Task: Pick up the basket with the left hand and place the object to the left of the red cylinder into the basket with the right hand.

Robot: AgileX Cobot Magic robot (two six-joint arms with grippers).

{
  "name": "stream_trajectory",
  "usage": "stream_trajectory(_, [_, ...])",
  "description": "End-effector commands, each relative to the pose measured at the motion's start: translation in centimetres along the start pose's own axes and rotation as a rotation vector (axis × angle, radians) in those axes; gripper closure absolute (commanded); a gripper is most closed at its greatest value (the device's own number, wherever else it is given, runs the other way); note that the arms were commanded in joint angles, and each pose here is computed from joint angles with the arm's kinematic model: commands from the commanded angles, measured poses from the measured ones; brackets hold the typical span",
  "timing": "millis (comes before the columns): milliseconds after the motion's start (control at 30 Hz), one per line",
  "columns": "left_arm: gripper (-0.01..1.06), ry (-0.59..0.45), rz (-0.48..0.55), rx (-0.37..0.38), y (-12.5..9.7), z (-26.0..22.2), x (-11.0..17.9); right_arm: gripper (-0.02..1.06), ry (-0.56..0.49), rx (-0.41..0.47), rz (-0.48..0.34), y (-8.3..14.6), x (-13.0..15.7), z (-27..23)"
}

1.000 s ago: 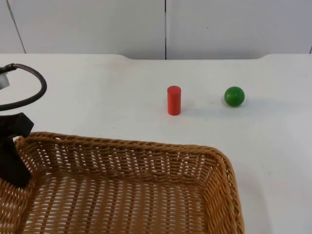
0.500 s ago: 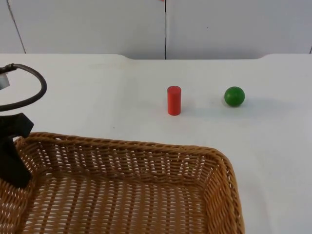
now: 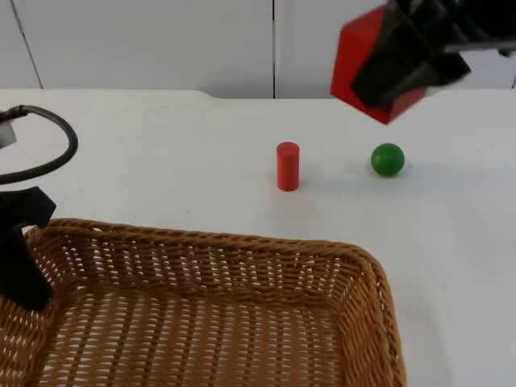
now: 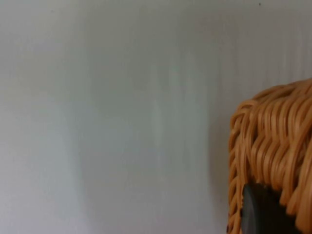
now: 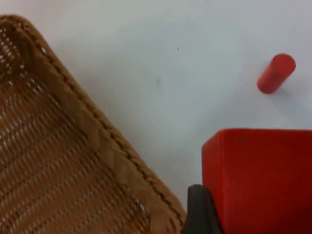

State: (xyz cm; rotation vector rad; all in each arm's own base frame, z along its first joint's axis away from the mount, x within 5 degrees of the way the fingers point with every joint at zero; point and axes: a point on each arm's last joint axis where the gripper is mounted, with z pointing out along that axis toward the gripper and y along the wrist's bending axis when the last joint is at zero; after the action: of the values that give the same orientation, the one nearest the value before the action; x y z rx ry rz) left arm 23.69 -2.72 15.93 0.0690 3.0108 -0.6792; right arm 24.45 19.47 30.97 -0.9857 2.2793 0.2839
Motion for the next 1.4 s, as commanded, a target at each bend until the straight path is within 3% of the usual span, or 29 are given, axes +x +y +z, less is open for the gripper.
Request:
stream_trajectory(0, [1.05, -0.008, -0.015, 0.036, -0.5, -0.4, 0.0, 1.05, -0.002, -0.004, -0.006, 0.2, 0.3, -0.2])
stream_trajectory(133, [1.05, -0.010, -0.017, 0.038, -0.5, -0.4, 0.0, 1.05, 0.044, -0.021, -0.029, 0.9, 0.6, 0.7])
stream_trajectory(300, [1.05, -0.010, -0.015, 0.039, -0.5, -0.4, 0.0, 1.05, 0.047, -0.074, -0.123, 4.0, 0.3, 2.0])
stream_trajectory(433, [1.05, -0.014, -0.011, 0.046, -0.5, -0.4, -0.1, 1.05, 0.062, -0.148, -0.221, 8.3, 0.5, 4.1])
stream_trajectory(600, [1.05, -0.015, -0.012, 0.054, -0.6, -0.4, -0.1, 1.05, 0.089, -0.187, -0.276, 10.9, 1.2, 6.5])
stream_trajectory(1133, [1.05, -0.015, -0.006, 0.053, -0.6, -0.4, -0.1, 1.01, 0.262, -0.205, -0.286, 12.3, 4.0, 12.5])
stream_trajectory(1200, [1.05, -0.016, -0.005, 0.055, -0.6, -0.4, -0.1, 0.89, 0.259, -0.205, -0.281, 12.3, 4.6, 12.9])
stream_trajectory(1233, [1.05, -0.018, -0.006, 0.054, -0.6, -0.4, -0.1, 0.76, 0.257, -0.205, -0.276, 12.2, 4.9, 13.0])
stream_trajectory(1300, [1.05, -0.018, -0.006, 0.054, -0.6, -0.4, -0.1, 0.70, 0.257, -0.206, -0.274, 12.2, 5.0, 13.0])
stream_trajectory(1333, [1.05, -0.019, -0.007, 0.055, -0.6, -0.4, -0.1, 0.52, 0.259, -0.207, -0.272, 12.3, 5.1, 13.1])
stream_trajectory(1367, [1.05, -0.019, -0.007, 0.055, -0.6, -0.4, -0.1, 0.41, 0.262, -0.209, -0.266, 12.3, 5.1, 13.0])
